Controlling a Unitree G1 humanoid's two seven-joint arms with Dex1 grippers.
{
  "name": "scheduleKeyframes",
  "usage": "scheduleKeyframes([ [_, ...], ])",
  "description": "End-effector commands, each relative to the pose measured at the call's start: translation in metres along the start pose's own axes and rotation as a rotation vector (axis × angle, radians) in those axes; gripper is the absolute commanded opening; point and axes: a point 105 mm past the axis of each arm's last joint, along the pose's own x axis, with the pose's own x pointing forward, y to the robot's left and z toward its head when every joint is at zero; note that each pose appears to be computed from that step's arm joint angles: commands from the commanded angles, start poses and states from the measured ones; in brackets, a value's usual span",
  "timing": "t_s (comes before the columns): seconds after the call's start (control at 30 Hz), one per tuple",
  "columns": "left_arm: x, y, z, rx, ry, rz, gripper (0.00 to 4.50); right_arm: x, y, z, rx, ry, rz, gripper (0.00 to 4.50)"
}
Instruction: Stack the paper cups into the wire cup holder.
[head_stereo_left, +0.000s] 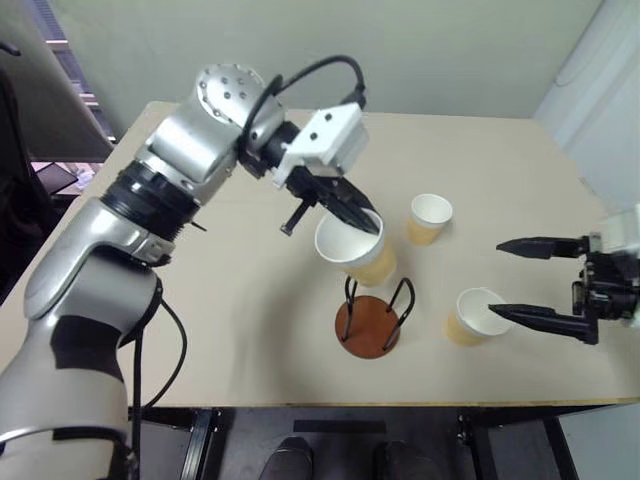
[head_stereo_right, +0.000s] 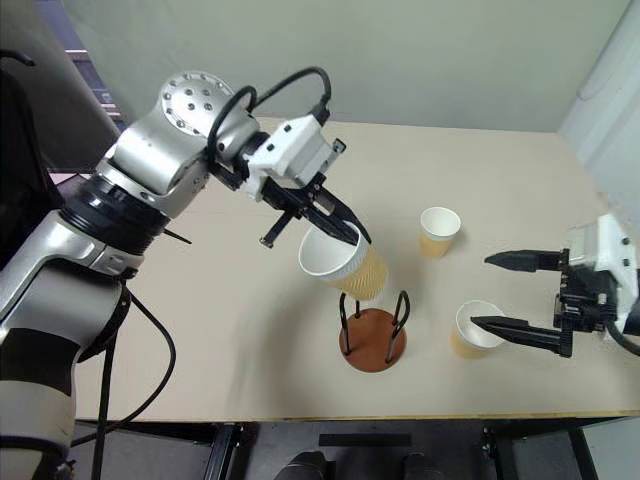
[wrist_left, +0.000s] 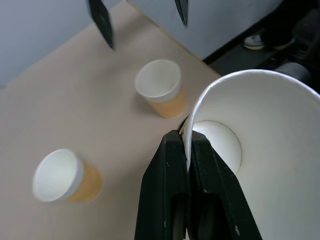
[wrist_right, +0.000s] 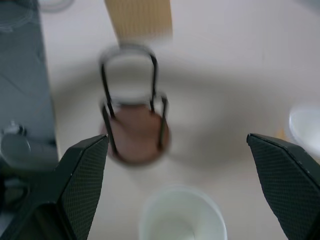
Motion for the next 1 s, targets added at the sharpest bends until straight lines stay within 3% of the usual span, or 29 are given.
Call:
scheduleKeyframes([
  [0.03, 0.003, 0.002, 0.016, 0.073, -0.026, -0.053, 0.05, -0.005, 0.007, 0.017, -0.050, -0.022, -0.019, 4.50],
  [0.37, 0.029, 0.001, 0.004, 0.095, 0.030, -0.137, 0.05, -0.006, 0.026, 0.049, -0.084, -0.120, -0.003, 4.50],
  [0.93, 0.049, 0.003, -0.007, 0.159, 0.066, -0.167, 0.05, -0.005, 0.032, 0.040, -0.061, -0.095, -0.059, 4.50],
  [1.0, 0.049, 0.003, -0.008, 0.161, 0.065, -0.168, 0.47, -0.005, 0.032, 0.039, -0.060, -0.092, -0.062, 4.50],
])
